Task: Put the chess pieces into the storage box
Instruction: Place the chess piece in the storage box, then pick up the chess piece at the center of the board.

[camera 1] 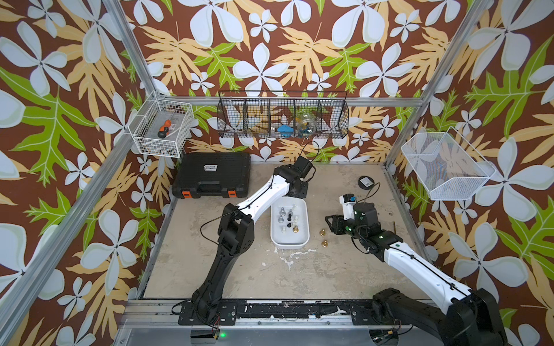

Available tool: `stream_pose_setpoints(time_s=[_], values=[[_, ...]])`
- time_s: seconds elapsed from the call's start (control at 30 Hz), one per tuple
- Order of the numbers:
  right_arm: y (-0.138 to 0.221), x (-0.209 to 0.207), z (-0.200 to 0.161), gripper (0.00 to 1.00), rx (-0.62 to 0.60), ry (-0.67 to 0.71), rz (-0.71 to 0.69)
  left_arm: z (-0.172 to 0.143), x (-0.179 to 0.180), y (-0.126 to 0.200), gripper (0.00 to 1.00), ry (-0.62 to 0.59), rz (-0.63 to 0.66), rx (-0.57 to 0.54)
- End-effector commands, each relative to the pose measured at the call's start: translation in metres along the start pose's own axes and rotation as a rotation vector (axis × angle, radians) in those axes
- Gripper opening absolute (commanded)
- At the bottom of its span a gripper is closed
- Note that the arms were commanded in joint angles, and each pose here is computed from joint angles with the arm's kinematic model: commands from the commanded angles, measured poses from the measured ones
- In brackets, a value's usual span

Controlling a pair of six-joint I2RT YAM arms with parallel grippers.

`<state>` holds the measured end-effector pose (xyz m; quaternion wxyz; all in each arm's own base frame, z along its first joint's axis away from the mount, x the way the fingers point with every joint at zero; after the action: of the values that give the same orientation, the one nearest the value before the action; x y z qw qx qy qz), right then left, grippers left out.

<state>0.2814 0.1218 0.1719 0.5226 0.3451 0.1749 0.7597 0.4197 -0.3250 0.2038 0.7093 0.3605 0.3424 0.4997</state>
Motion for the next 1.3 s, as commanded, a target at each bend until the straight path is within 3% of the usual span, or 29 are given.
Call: stream_pose_setpoints(time_s=[0.0, 0.17, 0.3, 0.37, 0.6, 0.8, 1.27], values=[[-0.011, -0.010, -0.012, 0.51, 0.117, 0.001, -0.080, 0.014, -0.008, 0.047, 0.37, 0.041, -0.063, -0.135], [-0.031, -0.015, -0.020, 0.47, 0.259, 0.032, -0.164, 0.003, -0.009, 0.120, 0.40, 0.052, -0.244, -0.315], [-0.039, -0.008, -0.021, 0.47, 0.277, 0.079, -0.175, -0.030, 0.007, 0.167, 0.47, 0.061, -0.353, -0.465], [-0.044, -0.008, -0.025, 0.47, 0.295, 0.074, -0.175, -0.051, 0.017, 0.175, 0.51, 0.061, -0.376, -0.495], [-0.061, -0.010, -0.034, 0.46, 0.341, 0.101, -0.206, -0.122, 0.039, 0.179, 0.52, 0.053, -0.471, -0.495], [-0.072, -0.009, -0.038, 0.42, 0.361, 0.120, -0.212, -0.159, 0.059, 0.169, 0.52, 0.070, -0.426, -0.459], [-0.082, -0.008, -0.045, 0.32, 0.360, 0.146, -0.218, -0.180, 0.068, 0.156, 0.52, 0.094, -0.402, -0.409]])
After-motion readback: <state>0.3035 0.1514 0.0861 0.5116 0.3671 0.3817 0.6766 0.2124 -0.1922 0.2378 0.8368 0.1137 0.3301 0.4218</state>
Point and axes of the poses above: each gripper's point midway between its finger pads, its own y axis back along the fingers, its own x axis along the line the jaws close on, z = x × y, the point moved 5 cm from there along y, back along the fingers
